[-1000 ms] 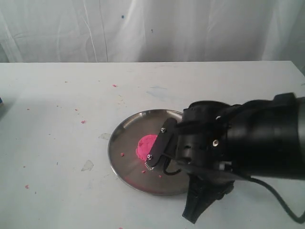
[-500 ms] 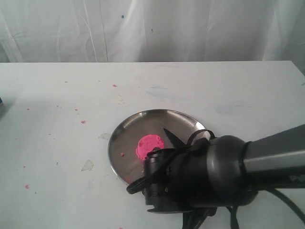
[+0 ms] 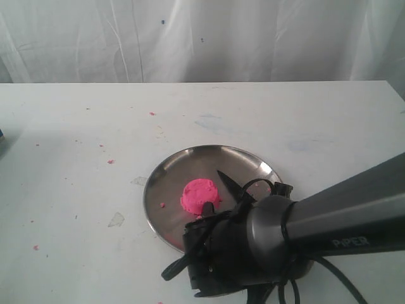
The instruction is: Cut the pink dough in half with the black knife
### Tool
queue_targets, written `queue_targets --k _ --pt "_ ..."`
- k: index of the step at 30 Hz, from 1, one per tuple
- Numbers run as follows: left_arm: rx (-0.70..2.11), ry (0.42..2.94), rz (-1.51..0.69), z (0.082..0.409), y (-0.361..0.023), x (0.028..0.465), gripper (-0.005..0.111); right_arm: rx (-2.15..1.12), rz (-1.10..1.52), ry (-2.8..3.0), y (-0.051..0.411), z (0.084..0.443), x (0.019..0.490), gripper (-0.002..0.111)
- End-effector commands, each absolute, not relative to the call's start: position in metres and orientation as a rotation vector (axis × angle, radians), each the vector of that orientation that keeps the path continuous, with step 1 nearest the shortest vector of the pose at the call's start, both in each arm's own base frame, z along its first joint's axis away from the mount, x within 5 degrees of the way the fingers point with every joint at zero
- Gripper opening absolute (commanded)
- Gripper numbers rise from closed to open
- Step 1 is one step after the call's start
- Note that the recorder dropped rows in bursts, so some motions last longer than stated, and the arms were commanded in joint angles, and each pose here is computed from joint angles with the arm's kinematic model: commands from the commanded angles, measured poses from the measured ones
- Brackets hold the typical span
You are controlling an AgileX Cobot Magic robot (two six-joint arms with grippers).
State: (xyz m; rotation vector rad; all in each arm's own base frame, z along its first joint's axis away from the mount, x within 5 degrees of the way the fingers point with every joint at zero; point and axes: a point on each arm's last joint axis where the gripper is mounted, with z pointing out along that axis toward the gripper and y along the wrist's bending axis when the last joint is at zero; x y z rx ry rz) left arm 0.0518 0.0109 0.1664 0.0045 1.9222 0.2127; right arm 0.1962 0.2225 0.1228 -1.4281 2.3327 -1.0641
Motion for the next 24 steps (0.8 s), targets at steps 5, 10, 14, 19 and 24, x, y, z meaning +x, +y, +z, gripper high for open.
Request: queue_targets --k 5,10,14,19,24 --pt "0.008 1.909 0.209 0.169 0.011 0.052 0.0 -1.325 -1.152 2.349 0.212 0.121 0.205 0.042" --pt "0.008 1.909 0.209 0.169 0.011 0.052 0.0 -1.299 -1.166 2.374 0.208 0.121 0.209 0.021" --pt "0.008 1.909 0.209 0.169 0.011 0.052 0.0 -1.29 -1.191 2.376 0.206 0.122 0.209 0.002" --pt "0.008 1.909 0.209 0.169 0.011 0.052 0.0 -1.27 -1.203 2.39 0.201 0.122 0.213 0.0" --pt "0.008 1.909 0.209 0.169 0.011 0.052 0.0 -1.223 -1.221 2.424 0.191 0.123 0.223 0.0"
